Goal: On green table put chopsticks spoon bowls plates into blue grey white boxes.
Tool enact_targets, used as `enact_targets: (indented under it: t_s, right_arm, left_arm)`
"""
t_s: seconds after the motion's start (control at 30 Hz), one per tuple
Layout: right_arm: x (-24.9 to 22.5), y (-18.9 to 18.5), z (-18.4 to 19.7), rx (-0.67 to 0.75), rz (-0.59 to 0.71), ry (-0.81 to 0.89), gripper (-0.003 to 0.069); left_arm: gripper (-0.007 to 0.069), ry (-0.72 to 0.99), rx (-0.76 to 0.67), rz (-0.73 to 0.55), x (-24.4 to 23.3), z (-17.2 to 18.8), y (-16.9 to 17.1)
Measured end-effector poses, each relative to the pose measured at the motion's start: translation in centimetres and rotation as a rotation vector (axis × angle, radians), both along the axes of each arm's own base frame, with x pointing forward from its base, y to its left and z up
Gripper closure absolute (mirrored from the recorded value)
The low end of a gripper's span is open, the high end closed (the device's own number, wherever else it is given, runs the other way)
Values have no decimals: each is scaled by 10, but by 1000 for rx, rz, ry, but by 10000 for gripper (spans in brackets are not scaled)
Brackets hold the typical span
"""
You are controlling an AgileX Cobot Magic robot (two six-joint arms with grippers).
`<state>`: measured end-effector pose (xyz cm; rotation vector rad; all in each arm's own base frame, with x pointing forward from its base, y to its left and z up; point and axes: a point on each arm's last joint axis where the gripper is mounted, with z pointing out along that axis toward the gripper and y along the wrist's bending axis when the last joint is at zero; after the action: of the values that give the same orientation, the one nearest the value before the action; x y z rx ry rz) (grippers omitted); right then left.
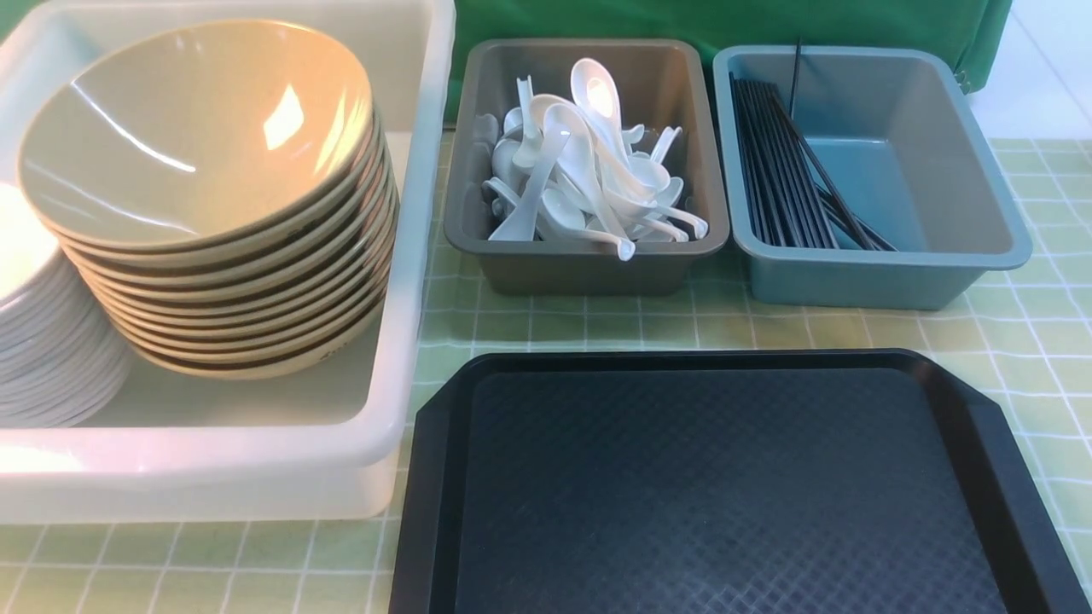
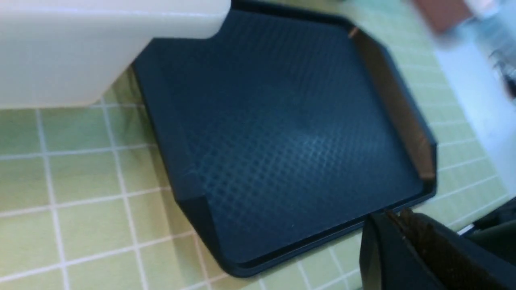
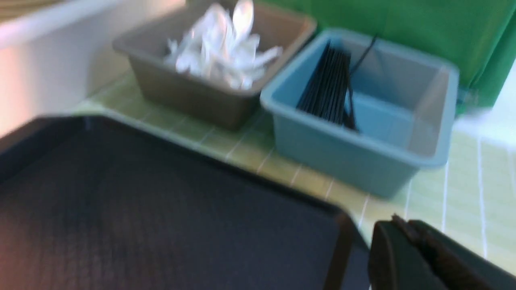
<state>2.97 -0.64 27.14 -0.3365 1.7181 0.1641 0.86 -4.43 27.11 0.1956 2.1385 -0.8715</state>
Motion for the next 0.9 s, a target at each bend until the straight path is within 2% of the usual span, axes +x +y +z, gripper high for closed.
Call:
enact_targets:
  t_s: [0.3, 0.77, 0.8, 0.9]
  right_arm:
    - [1, 1, -4, -4, 5, -27, 631]
    - [1, 1, -4, -4, 4, -28, 620]
    - [1, 1, -4, -4, 4, -28, 619]
    - [1, 1, -4, -4, 4, -28, 615]
  left_arm:
    - [627, -95, -117, 8, -20, 1, 4]
    - [627, -93, -93, -3, -21, -1, 4]
    - [627, -146, -32, 19, -16, -4, 7]
    - [627, -250, -13, 157, 3, -13, 14]
